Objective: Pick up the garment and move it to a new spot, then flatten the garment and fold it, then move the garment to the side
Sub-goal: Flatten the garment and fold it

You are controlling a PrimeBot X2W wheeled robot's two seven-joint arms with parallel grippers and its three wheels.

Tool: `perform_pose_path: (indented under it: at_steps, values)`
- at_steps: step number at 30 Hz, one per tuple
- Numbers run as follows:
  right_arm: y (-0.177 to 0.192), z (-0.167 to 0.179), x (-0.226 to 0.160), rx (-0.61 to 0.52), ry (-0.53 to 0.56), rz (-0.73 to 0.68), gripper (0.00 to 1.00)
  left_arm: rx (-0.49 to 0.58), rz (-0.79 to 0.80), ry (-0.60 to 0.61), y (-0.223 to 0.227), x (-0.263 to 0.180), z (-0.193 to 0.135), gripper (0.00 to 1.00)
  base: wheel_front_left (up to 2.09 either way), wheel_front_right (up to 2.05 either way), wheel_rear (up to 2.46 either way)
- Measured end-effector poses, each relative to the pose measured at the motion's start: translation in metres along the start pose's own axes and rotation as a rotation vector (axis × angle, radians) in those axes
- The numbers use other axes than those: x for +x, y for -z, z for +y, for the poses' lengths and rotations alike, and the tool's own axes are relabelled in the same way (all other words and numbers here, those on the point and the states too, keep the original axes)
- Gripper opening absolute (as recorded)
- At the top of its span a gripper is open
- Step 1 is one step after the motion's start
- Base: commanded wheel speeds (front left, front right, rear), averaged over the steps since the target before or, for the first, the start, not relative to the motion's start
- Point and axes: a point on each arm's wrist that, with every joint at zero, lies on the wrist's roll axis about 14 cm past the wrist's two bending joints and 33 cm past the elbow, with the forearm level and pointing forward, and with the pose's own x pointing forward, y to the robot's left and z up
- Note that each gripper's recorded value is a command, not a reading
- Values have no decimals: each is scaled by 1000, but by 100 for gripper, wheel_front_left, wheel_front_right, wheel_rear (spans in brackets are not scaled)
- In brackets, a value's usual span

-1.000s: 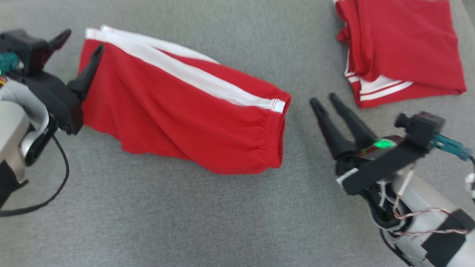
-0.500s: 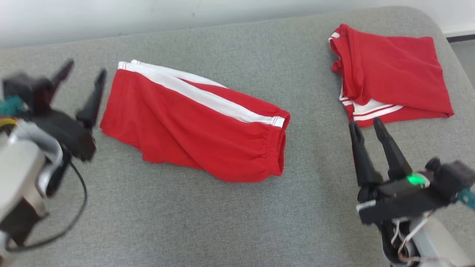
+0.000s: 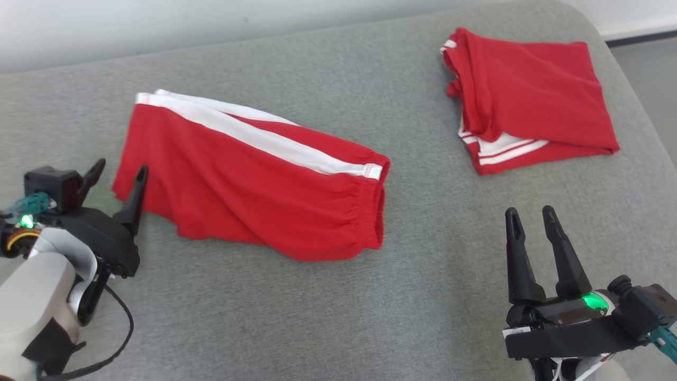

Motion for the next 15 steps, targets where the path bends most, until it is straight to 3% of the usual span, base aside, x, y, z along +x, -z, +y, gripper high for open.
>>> perform_pose_path:
  at_steps: [11,12,14,15]
  values:
    - [1,-11,-4,-27,27,12,100,-90,222,-11,48,10,-14,100,0,0,0]
    - [0,-10,-4,-28,24,11,100,-85,235,-11,49,8,-14,75,0,0,0]
    - [0,-7,-4,-28,13,10,100,-96,235,-14,47,8,-15,0,0,0,0]
    - [-1,-7,-4,-30,8,9,100,-89,238,-10,47,7,-16,0,0,0,0]
